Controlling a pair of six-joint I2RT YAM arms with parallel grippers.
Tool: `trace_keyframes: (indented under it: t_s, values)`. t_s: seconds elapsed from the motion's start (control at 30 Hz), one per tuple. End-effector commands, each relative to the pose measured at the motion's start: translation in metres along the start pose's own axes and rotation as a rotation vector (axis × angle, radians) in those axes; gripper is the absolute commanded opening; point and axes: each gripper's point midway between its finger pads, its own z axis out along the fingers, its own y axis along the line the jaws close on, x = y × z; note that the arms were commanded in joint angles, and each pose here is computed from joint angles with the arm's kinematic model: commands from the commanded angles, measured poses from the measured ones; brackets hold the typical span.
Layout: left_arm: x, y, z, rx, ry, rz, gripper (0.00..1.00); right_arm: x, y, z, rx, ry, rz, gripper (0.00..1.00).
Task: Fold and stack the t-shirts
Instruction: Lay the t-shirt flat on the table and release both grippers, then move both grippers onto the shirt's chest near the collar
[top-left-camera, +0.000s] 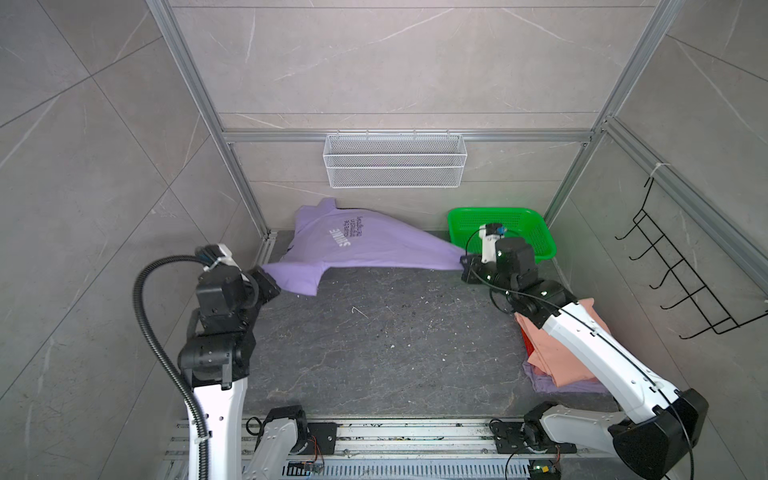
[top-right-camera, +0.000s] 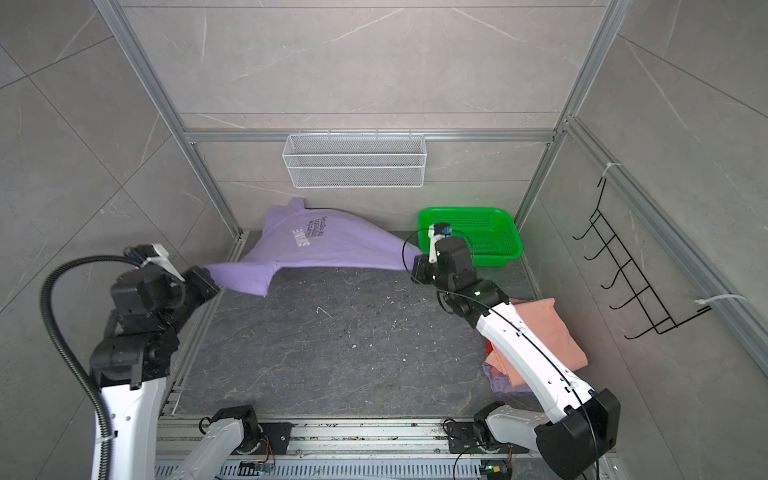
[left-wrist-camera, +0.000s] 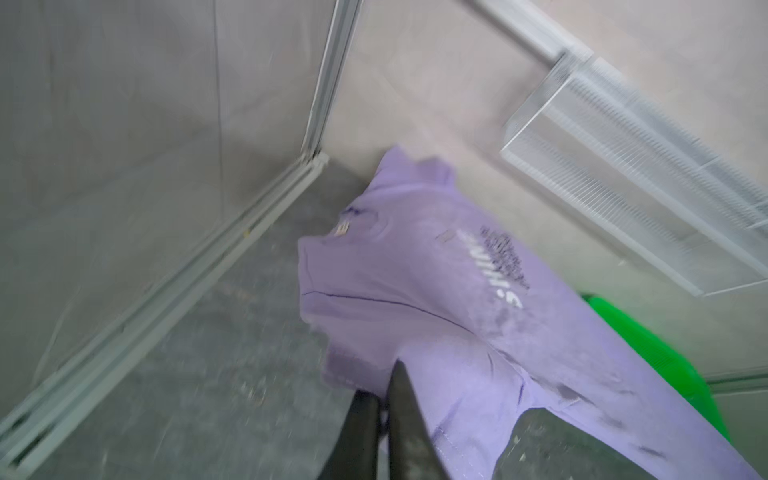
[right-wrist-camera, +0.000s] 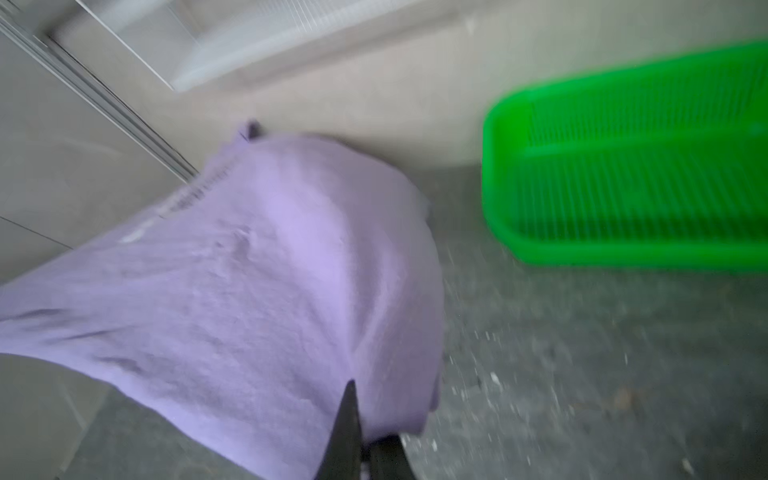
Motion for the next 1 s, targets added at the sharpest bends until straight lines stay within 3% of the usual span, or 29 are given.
trace_keyframes:
  t_s: [0.0,0.1,0.23,0.33,0.63,0.97]
  values:
    - [0.072,0.045,-0.003,-0.139,0.19,-0.079,0.42,0.049,-0.016,-0.009,0.005,0.083,0.12,0.22]
    - [0.082,0.051,-0.016,-0.127,0.182,-0.108,0.51,0.053,-0.012,-0.025,-0.016,0.089,0.138,0.38]
    - [0.051,0.024,-0.028,-0.024,0.116,-0.116,0.6,0.032,-0.001,-0.041,-0.037,0.043,0.11,0.47]
    - [0.04,0.001,-0.018,0.057,0.128,-0.114,0.61,0.018,0.007,-0.035,-0.049,0.024,0.099,0.47]
    - [0.072,-0.036,0.071,0.239,0.299,-0.168,0.72,0.001,0.025,0.056,-0.071,0.032,0.124,0.53]
    - [0.111,-0.068,0.176,0.304,0.484,-0.134,0.85,0.005,0.016,0.161,0.033,0.07,0.138,0.86]
